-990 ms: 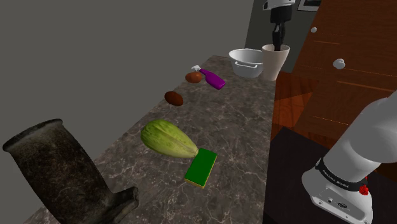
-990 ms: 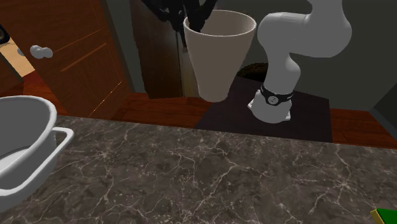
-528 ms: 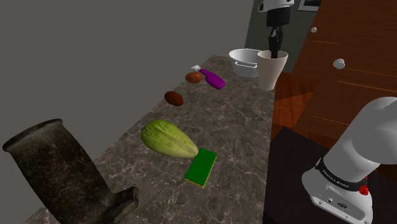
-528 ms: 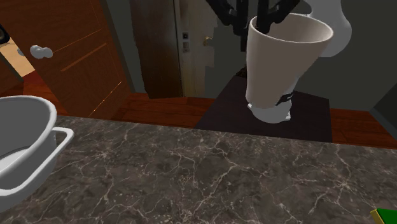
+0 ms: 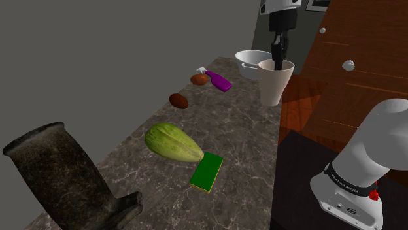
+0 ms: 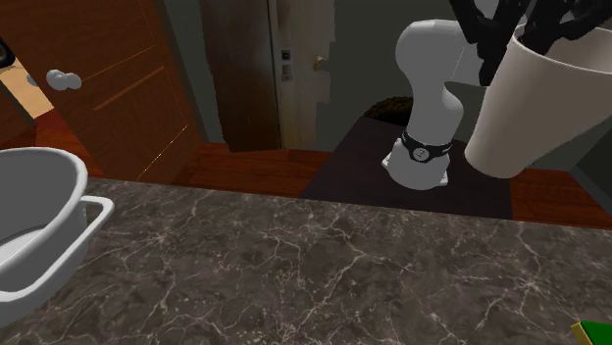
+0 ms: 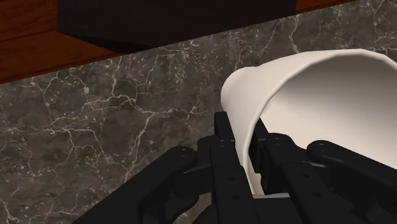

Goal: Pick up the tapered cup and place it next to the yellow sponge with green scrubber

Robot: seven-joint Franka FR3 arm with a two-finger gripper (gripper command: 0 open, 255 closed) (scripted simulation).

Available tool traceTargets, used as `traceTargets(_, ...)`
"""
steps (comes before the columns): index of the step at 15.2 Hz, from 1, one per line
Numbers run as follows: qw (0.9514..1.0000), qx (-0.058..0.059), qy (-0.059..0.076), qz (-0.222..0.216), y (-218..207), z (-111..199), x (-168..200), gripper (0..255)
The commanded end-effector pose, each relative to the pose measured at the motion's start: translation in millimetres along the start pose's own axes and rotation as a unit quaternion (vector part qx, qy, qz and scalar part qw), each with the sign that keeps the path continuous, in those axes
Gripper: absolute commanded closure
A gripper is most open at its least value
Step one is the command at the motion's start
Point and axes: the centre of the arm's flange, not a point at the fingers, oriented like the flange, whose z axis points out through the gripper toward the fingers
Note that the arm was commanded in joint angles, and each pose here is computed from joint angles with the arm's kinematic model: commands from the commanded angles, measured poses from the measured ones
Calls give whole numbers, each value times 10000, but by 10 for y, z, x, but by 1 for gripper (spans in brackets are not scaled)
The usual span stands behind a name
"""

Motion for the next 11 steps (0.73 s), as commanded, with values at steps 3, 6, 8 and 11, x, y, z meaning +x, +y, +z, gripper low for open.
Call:
traceTargets(3, 10000, 2, 0, 9, -525, 86, -31, 255)
traceTargets(6, 10000, 2, 0, 9, -915, 141, -62, 255)
traceTargets(8, 10000, 2, 0, 9, -1176, 179, -83, 255)
traceTargets(11, 10000, 2, 0, 9, -1567, 234, -115, 255)
